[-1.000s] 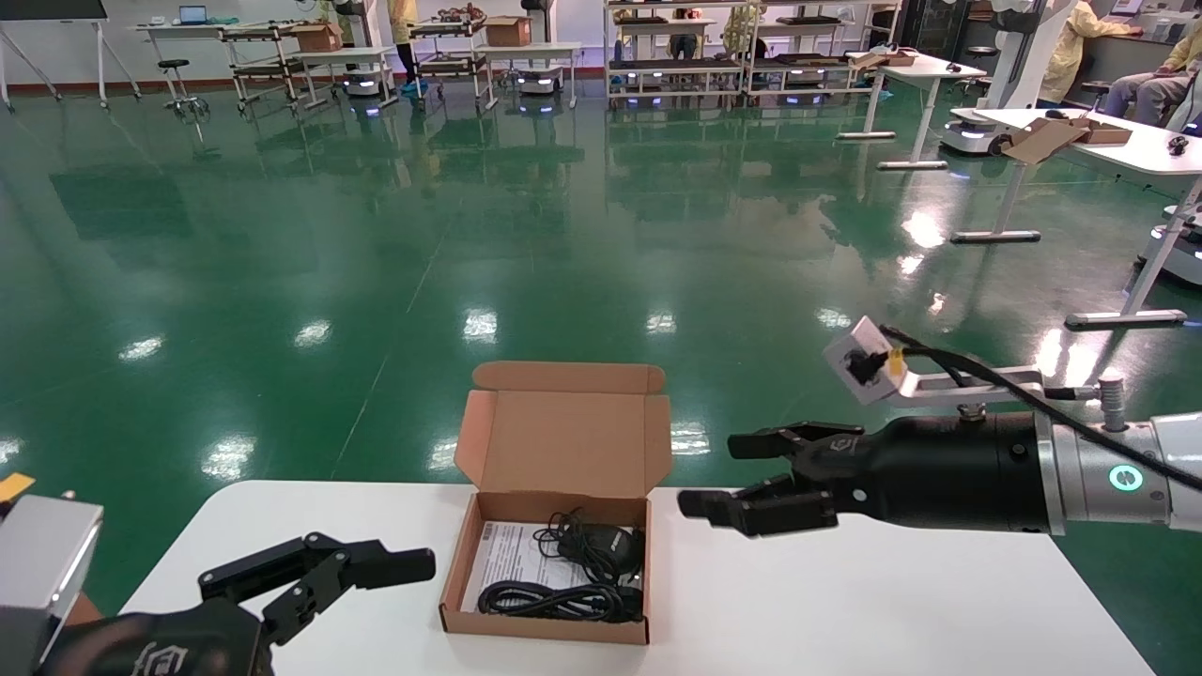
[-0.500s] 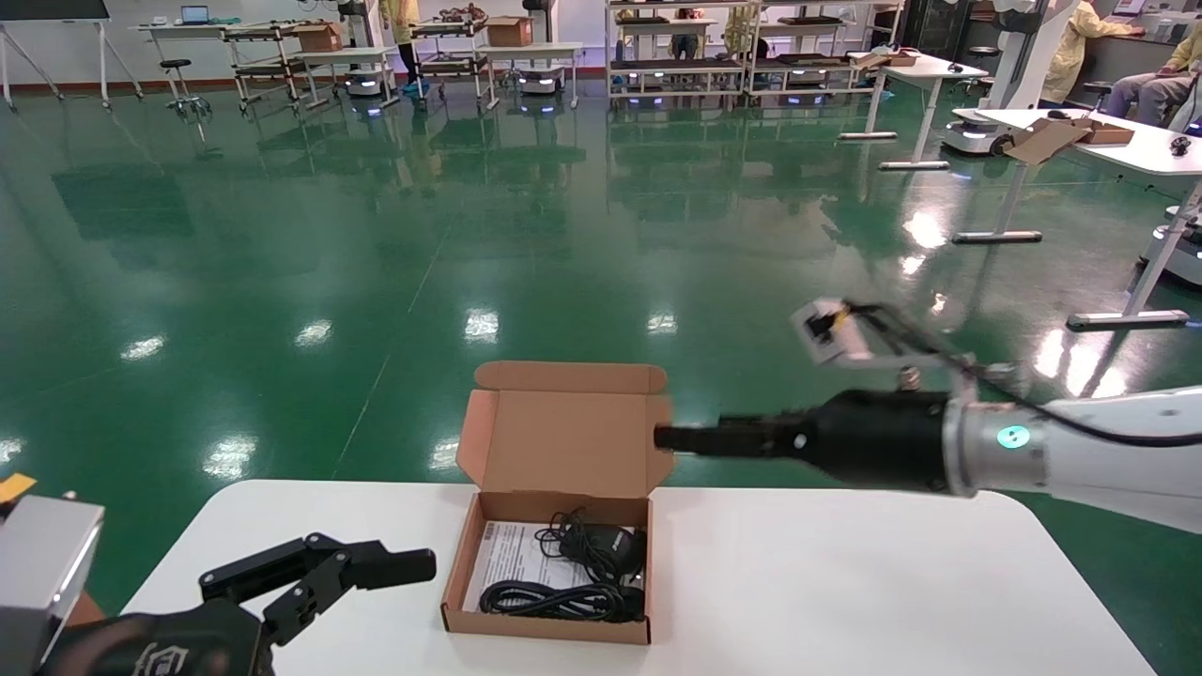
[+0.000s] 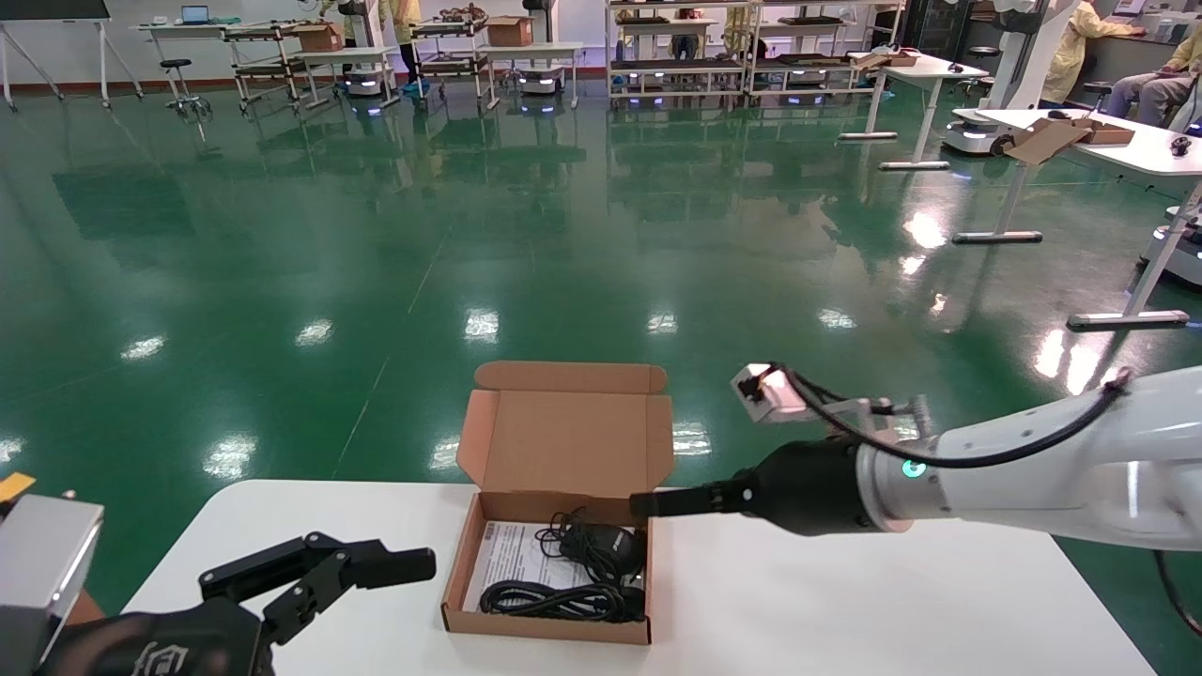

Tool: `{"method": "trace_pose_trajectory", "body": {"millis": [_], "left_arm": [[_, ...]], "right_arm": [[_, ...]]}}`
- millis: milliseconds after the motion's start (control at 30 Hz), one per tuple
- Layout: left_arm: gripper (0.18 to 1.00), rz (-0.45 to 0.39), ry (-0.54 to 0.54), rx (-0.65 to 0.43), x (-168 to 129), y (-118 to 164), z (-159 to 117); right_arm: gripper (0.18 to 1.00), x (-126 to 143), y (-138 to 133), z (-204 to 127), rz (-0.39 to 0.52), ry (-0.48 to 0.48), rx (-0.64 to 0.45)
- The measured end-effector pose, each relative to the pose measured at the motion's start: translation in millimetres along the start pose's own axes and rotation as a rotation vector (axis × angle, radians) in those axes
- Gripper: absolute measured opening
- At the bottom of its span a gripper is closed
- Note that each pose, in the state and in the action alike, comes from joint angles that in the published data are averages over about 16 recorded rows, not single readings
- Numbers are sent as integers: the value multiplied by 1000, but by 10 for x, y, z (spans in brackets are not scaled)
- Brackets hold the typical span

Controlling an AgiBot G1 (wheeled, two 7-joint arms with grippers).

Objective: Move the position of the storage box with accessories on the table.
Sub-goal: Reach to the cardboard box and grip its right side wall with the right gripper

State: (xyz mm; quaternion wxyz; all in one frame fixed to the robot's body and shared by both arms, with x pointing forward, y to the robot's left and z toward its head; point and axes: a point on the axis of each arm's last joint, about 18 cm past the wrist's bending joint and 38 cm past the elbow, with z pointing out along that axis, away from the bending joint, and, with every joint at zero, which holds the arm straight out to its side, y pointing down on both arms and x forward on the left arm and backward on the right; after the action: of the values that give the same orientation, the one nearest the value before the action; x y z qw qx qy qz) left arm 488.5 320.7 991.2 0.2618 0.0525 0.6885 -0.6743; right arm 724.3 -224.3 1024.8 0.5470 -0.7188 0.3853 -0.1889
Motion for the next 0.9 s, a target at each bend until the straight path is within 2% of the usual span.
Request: {"method": "trace_pose_trajectory", "body": {"millis": [500, 900], "left_arm": [[1000, 0, 0, 0, 0, 0, 0], [1000, 0, 0, 0, 0, 0, 0]], "right_arm": [[1000, 69, 345, 421, 65, 70, -27], [1000, 89, 600, 653, 83, 101, -36]]}}
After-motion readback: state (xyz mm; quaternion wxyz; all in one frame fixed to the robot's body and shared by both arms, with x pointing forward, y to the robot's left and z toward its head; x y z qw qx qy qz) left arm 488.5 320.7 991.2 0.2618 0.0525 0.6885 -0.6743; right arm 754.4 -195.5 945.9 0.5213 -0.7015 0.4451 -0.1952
